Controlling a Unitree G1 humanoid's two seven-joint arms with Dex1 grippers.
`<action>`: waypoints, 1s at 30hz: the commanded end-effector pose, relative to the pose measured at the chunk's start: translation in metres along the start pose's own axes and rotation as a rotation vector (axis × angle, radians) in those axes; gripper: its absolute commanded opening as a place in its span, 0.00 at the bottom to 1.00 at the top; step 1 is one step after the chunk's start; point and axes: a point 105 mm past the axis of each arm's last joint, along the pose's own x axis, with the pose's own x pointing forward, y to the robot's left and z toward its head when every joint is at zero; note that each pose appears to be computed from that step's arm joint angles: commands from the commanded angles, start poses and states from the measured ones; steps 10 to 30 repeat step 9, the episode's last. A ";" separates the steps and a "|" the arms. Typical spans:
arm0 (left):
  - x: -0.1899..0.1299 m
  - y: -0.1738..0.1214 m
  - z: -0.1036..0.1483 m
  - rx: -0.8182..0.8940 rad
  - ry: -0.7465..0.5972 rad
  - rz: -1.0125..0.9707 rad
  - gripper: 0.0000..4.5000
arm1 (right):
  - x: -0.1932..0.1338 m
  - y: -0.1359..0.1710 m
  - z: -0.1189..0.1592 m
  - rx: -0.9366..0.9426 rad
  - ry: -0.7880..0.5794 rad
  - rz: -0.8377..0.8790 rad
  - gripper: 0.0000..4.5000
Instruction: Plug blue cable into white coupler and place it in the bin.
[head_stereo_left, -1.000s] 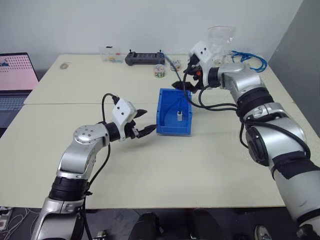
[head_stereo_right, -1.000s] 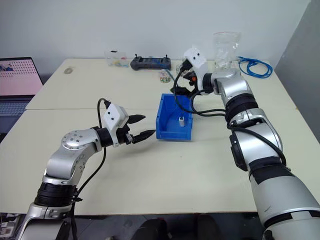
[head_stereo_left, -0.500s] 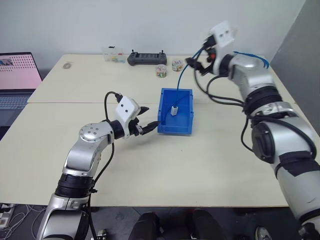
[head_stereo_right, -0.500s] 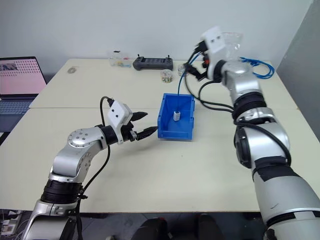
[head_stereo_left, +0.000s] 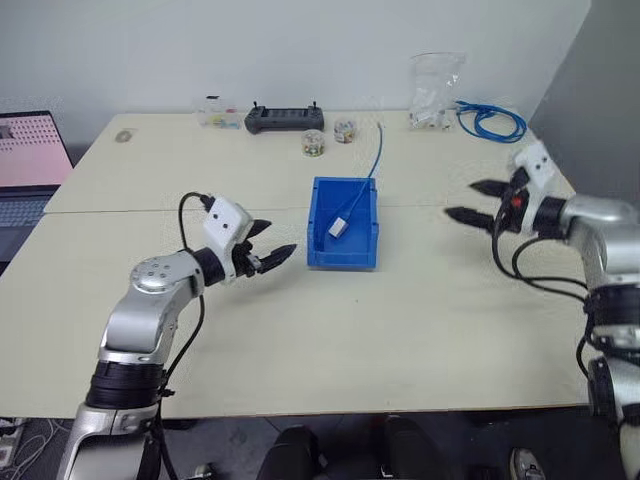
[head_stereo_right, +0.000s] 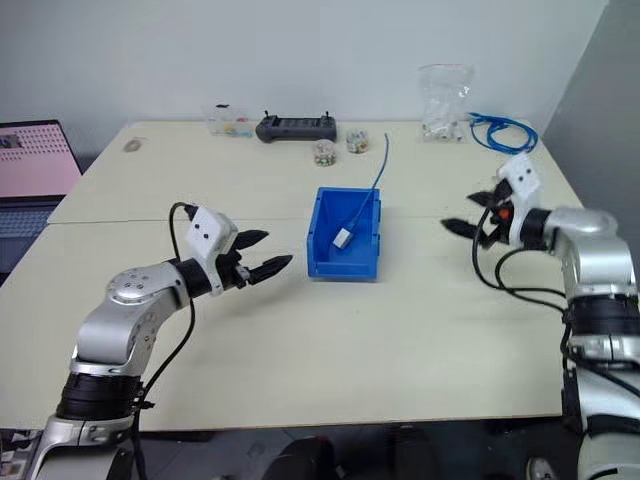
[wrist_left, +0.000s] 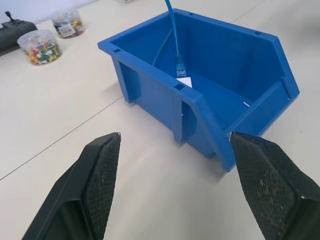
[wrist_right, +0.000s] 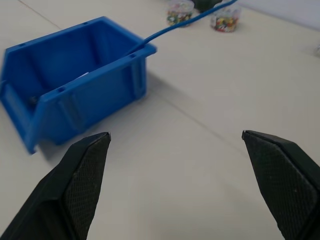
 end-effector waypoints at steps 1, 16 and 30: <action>-0.020 0.014 0.011 0.032 -0.029 0.062 0.81 | -0.009 0.045 0.023 -0.067 -0.084 0.130 0.99; -0.037 0.005 -0.002 -0.002 0.026 0.012 0.81 | -0.009 0.077 0.003 -0.082 -0.046 0.197 0.99; -0.037 0.005 -0.002 -0.002 0.026 0.012 0.81 | -0.009 0.077 0.003 -0.082 -0.046 0.197 0.99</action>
